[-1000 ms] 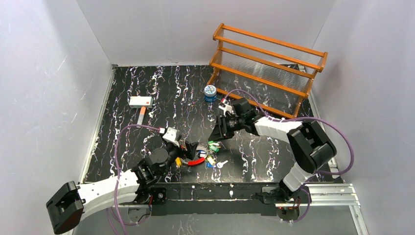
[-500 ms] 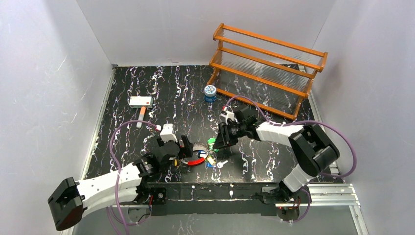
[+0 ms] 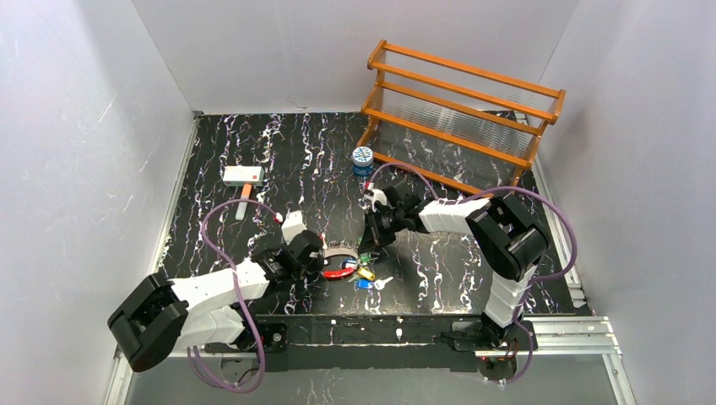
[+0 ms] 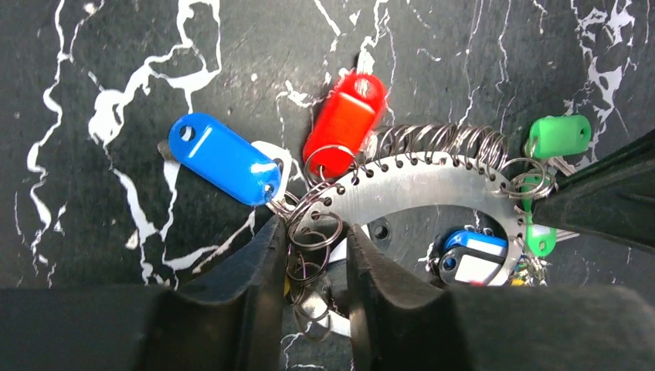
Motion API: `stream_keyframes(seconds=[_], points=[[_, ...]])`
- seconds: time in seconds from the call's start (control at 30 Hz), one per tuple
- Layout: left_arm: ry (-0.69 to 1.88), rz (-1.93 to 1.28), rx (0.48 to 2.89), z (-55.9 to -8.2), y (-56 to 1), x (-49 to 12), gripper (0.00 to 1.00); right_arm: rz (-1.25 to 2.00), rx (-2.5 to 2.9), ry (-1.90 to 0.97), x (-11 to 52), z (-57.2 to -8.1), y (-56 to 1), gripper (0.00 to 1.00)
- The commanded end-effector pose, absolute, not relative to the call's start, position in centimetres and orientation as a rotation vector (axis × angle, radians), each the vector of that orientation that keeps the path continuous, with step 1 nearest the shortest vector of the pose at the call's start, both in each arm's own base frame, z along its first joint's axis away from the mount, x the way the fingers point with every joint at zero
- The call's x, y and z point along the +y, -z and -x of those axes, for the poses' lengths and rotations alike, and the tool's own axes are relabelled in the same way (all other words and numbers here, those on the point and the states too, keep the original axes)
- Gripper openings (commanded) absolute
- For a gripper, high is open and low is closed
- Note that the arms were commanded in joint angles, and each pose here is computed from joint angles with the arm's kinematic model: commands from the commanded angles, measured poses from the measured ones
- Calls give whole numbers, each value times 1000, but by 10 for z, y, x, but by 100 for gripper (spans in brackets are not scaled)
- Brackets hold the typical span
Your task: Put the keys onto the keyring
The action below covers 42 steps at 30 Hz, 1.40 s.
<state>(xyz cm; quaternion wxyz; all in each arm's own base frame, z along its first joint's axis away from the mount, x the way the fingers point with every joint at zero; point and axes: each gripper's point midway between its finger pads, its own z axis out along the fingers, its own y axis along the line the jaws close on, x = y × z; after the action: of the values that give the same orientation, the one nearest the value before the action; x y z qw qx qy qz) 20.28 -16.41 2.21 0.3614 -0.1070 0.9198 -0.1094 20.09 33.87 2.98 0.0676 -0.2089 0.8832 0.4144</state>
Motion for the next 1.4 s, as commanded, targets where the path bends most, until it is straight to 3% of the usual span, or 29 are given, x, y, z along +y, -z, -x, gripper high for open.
stream_keyframes(seconds=[0.0,0.13,0.23,0.3,0.37,0.5,0.63,0.87,1.03,1.23,1.37], points=[[237,241,2314,-238,-30,-162,15,675,2726,-1307,338,-173,-23,2],[135,50,2234,-284,-52,-167,8,774,2685,-1448,361,-152,-38,1],[113,-83,2231,-315,-55,-180,5,870,2610,-1615,386,-144,-56,9],[73,-177,2231,-334,-55,-189,9,933,2614,-1672,398,-141,-61,15],[12,-257,2251,-350,-52,-193,23,984,2594,-1711,405,-141,-71,24],[-44,-366,2286,-368,-53,-199,68,1020,2564,-1702,405,-145,-85,45],[-33,-402,2278,-369,-66,-199,84,977,2555,-1650,396,-163,-98,51],[14,-383,2214,-351,-98,-185,88,840,2510,-1517,370,-210,-113,52],[105,-319,2213,-333,-100,-177,88,713,2559,-1346,349,-253,-92,56],[239,-257,2286,-319,-74,-184,79,617,2637,-1147,332,-303,-55,57],[282,-201,2345,-315,-53,-188,72,639,2649,-1182,344,-312,-43,54]])
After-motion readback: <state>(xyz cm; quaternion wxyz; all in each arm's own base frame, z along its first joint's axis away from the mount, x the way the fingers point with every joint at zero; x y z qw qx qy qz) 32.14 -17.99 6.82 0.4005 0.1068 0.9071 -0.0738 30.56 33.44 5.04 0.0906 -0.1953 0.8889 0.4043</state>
